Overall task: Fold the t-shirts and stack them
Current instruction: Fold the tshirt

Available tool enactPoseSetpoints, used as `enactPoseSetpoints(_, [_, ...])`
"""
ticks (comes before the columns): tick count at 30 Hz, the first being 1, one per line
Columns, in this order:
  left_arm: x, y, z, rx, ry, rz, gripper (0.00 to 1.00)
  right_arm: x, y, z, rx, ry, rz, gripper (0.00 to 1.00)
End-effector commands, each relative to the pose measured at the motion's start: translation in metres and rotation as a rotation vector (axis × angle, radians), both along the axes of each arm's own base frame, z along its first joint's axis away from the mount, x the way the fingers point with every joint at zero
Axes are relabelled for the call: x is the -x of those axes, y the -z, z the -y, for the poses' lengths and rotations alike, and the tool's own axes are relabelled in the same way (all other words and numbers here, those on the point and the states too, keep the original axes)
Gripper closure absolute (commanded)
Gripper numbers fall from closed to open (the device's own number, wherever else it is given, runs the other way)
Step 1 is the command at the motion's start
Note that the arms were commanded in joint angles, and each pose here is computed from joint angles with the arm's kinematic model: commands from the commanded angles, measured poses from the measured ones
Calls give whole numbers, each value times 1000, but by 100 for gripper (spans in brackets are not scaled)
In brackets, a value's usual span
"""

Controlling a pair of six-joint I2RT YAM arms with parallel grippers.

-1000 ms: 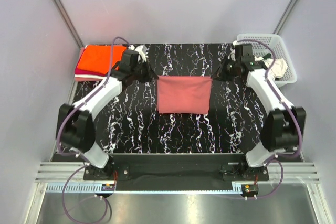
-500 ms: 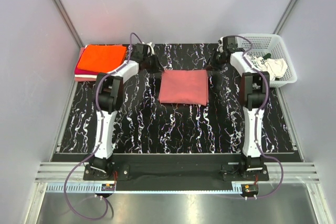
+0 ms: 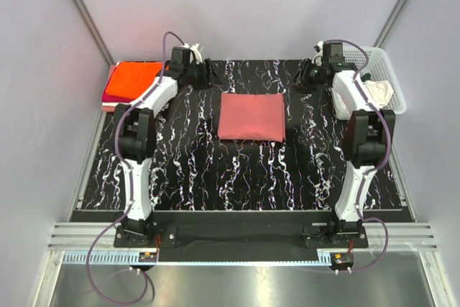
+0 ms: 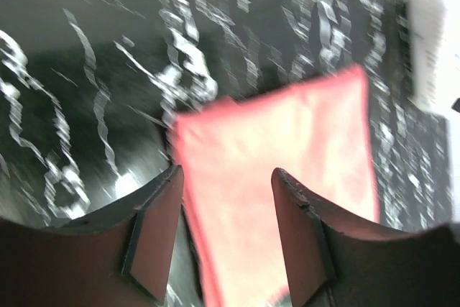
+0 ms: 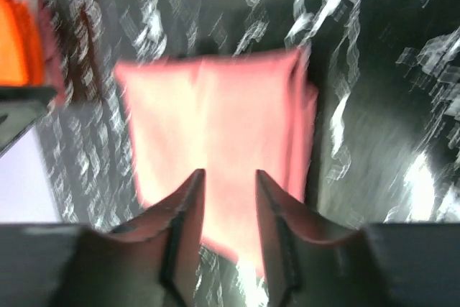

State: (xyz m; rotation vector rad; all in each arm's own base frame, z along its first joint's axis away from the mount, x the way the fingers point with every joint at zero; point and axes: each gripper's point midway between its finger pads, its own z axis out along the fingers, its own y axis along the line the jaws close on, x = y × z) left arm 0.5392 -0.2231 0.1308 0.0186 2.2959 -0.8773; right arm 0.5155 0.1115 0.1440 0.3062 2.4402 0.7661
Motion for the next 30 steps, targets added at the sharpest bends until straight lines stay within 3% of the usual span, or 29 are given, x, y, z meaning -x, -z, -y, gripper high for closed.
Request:
enactPoseSetpoints(1, [40,-46,31,55,129,68,43,36,-30,-27,-98,-88,48,65])
enactPoseSetpoints(2, [55,-38,38,59,155,42,43,45,-33,-37,-154,-126,46,73])
enactPoseSetpoints(5, [84,-21,66,60,218,7,43,59,-18,-57,-212,-189,23,80])
enactPoseSetpoints(10, [126,26,102,27,268,-74,44,70,48,-57,-193,-206,-107,85])
enactPoseSetpoints(13, [130,51,100,3,243,-110,46,75,82,-50,-157,-187,-169,86])
enactPoseSetpoints(17, [127,87,80,-131,196,-154,46,74,104,-38,-111,-147,-207,87])
enactPoseSetpoints(20, [129,76,83,-125,215,-153,46,75,98,-34,-89,-135,-205,88])
enactPoseSetpoints(24, [127,24,93,-45,239,-76,44,78,55,-45,-135,-142,-148,88])
enactPoseSetpoints(30, [122,-18,101,49,254,-55,44,88,1,-107,-209,-264,-73,88])
